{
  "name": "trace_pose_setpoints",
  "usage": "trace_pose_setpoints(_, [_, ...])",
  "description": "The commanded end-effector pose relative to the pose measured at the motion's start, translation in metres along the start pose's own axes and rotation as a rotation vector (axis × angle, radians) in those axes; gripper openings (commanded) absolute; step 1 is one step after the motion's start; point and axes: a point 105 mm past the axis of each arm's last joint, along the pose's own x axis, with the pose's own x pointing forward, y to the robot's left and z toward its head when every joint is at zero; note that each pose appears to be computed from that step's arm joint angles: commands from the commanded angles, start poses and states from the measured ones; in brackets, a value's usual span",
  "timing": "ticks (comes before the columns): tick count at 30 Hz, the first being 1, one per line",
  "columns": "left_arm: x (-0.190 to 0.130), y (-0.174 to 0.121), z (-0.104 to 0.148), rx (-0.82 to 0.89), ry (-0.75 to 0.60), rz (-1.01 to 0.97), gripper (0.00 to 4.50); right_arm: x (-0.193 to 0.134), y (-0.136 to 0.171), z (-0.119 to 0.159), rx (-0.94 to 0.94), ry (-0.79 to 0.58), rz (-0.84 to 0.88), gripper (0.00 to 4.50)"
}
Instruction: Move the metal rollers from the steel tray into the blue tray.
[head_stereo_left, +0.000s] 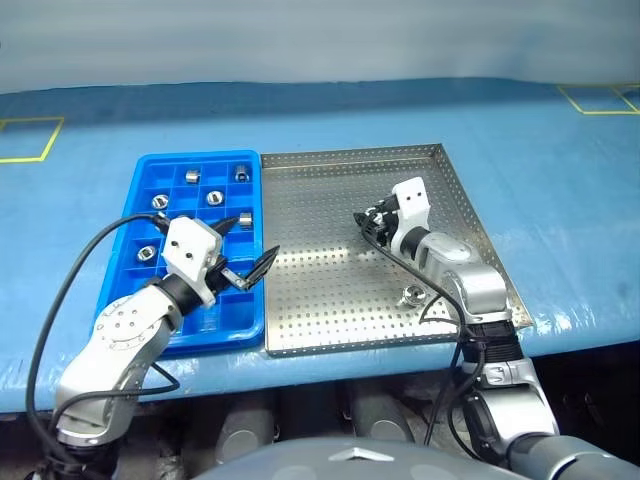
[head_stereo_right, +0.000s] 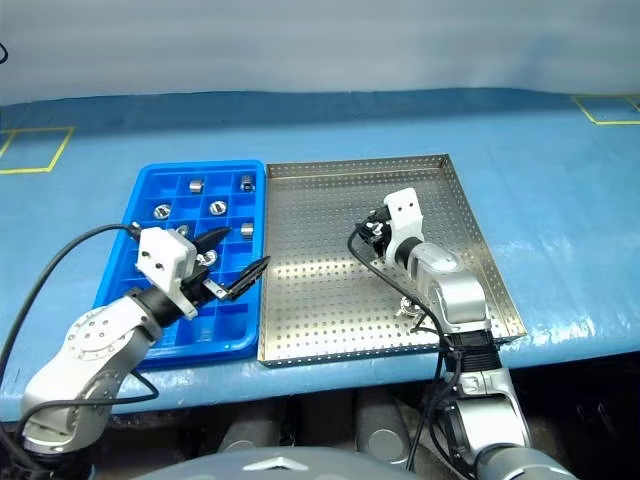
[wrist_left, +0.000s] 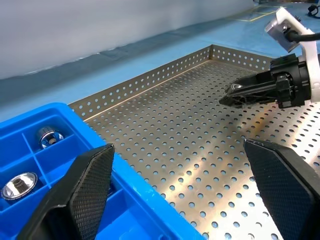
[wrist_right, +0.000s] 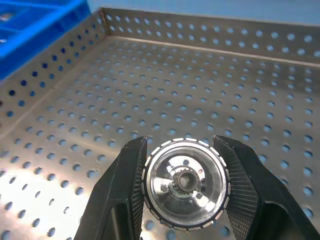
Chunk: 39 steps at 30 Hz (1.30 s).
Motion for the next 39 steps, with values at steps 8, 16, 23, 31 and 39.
trace_pose_setpoints(8, [-0.093, 0.065, 0.013, 0.123, 0.065, 0.370, 4.50, -0.001, 0.173, 0.061, -0.076, -0.186, 0.633, 1.95])
trace_pose_setpoints(16, [-0.109, 0.038, 0.000, -0.003, 0.101, 0.307, 4.50, 0.011, 0.204, 0.033, -0.126, -0.081, 0.739, 1.95])
trace_pose_setpoints(23, [-0.103, 0.020, -0.010, -0.070, 0.121, 0.227, 4.50, 0.023, 0.199, 0.010, -0.100, -0.003, 0.706, 1.95])
trace_pose_setpoints(31, [-0.099, 0.010, -0.016, -0.112, 0.141, 0.179, 4.50, 0.030, 0.191, 0.000, -0.104, 0.036, 0.679, 1.95])
trace_pose_setpoints(39, [-0.095, 0.011, -0.016, -0.104, 0.142, 0.182, 4.50, 0.031, 0.189, -0.002, -0.121, 0.037, 0.678, 3.02])
